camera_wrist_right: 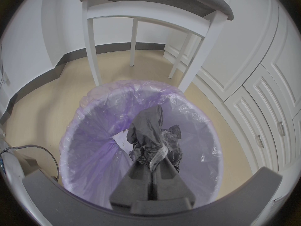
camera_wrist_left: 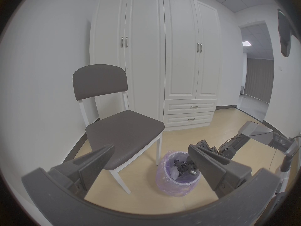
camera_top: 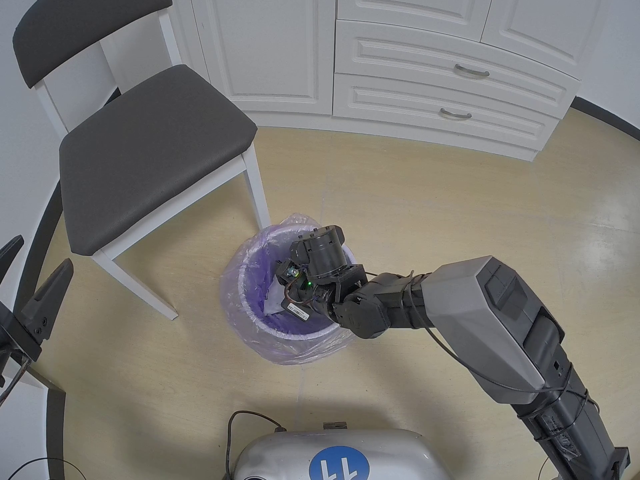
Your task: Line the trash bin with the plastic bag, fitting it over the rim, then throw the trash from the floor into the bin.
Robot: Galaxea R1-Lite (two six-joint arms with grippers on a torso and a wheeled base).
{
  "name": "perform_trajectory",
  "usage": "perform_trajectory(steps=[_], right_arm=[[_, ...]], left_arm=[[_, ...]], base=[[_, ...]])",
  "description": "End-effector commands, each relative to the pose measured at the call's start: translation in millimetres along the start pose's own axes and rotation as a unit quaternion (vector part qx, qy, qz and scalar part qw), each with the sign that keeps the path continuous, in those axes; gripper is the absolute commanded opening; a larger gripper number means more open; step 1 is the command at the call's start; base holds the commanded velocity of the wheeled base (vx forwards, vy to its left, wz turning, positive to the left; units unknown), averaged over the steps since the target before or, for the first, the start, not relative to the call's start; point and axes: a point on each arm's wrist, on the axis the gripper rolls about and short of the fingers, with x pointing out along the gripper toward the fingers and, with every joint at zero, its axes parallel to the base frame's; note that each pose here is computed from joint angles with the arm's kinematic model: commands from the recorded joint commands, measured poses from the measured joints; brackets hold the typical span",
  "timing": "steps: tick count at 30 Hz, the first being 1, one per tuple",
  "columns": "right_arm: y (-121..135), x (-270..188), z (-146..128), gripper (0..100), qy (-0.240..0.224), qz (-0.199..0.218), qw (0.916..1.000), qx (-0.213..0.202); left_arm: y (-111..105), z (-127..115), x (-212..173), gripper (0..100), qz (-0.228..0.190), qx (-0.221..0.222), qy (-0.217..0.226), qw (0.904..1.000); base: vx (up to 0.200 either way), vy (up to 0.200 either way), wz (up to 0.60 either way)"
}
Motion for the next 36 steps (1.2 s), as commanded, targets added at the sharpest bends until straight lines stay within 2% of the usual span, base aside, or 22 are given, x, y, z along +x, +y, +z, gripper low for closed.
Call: perform_trajectory(steps=[1,16,17,26,36], right_arm=[[4.2,3.8,-1.8,0,-0.009,-0.001,1.0,0.002],[11.9,10.7,-7.1,0,-0.016,-0.004,0.9999,0.003],[11.4,10.3,-6.6,100,-0.017,-0.004,0.9998,0.003],[3.8,5.3,-0.3,100,-0.024,-0.01,0.9996,0.006],[-15.9,-17.1,25.6,100,-0.048,-0.024,0.9985,0.013]], left_arm=[[-0.2,-0.3,0.3,100,-0.001,0.0,0.001,1.0],[0.0,-0.1,0.0,100,0.0,0.0,0.0,1.0],[-0.2,-0.3,0.3,100,-0.001,0.0,0.001,1.0],[-0.1,-0.7,0.3,100,0.0,0.0,0.002,1.0],[-0.2,-1.0,-0.1,100,-0.001,0.0,0.002,1.0]], base=[[0.0,0.0,0.0],[0.0,0.0,0.0],[0.0,0.0,0.0],[0.0,0.0,0.0],[0.0,0.0,0.0]])
